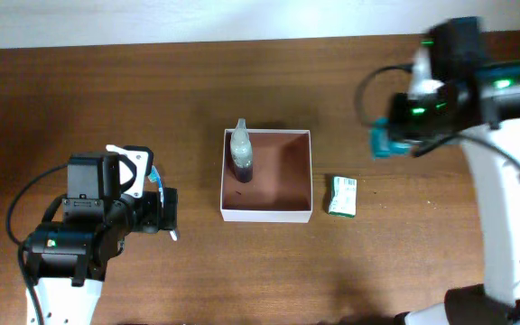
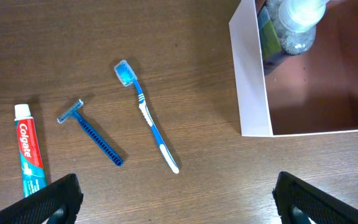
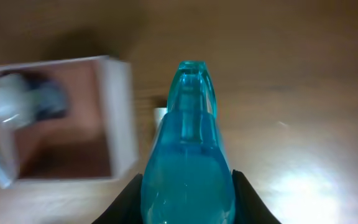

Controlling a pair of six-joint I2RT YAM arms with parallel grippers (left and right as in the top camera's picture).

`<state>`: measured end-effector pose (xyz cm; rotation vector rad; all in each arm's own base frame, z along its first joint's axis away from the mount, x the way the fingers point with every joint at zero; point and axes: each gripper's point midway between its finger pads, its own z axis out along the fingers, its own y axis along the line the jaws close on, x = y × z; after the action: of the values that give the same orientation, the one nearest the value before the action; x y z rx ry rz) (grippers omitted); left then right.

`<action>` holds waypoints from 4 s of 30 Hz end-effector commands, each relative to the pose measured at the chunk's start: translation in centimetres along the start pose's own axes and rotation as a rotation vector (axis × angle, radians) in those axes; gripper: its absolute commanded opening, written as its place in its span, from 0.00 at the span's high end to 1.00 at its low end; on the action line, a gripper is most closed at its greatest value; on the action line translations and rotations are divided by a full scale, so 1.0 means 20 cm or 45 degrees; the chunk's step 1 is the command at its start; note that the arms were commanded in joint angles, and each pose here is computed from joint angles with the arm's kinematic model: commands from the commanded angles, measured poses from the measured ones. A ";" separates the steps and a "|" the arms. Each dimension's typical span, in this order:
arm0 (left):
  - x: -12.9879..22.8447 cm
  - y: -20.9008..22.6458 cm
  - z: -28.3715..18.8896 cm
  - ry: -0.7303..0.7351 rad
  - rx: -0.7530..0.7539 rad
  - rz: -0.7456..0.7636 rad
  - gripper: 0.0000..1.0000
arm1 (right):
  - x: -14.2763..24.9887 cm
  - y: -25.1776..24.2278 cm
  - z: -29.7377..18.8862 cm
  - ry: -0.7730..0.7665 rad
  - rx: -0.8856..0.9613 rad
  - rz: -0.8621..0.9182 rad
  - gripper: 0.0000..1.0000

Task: Pack container
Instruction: 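Lift the mouthwash bottle into the box beside the pump bottle, then move the right gripper to the green soap box and grasp it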

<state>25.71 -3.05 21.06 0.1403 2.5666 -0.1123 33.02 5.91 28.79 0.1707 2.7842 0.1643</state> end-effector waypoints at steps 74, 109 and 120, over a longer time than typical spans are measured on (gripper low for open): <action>-0.01 0.00 -0.03 -0.011 0.010 -0.013 0.01 | 0.02 0.89 0.60 0.092 -0.110 -0.560 0.38; -0.01 0.00 -0.03 -0.011 0.010 -0.012 0.01 | 0.50 -0.09 1.07 0.524 0.162 -0.009 0.09; -0.01 0.00 -0.03 -0.010 0.010 -0.013 0.01 | 0.62 -0.12 1.23 0.505 0.142 0.018 0.10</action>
<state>25.38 -3.03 20.96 0.1405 2.5811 -0.1129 30.17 7.22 1.59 0.1952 3.1861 0.0305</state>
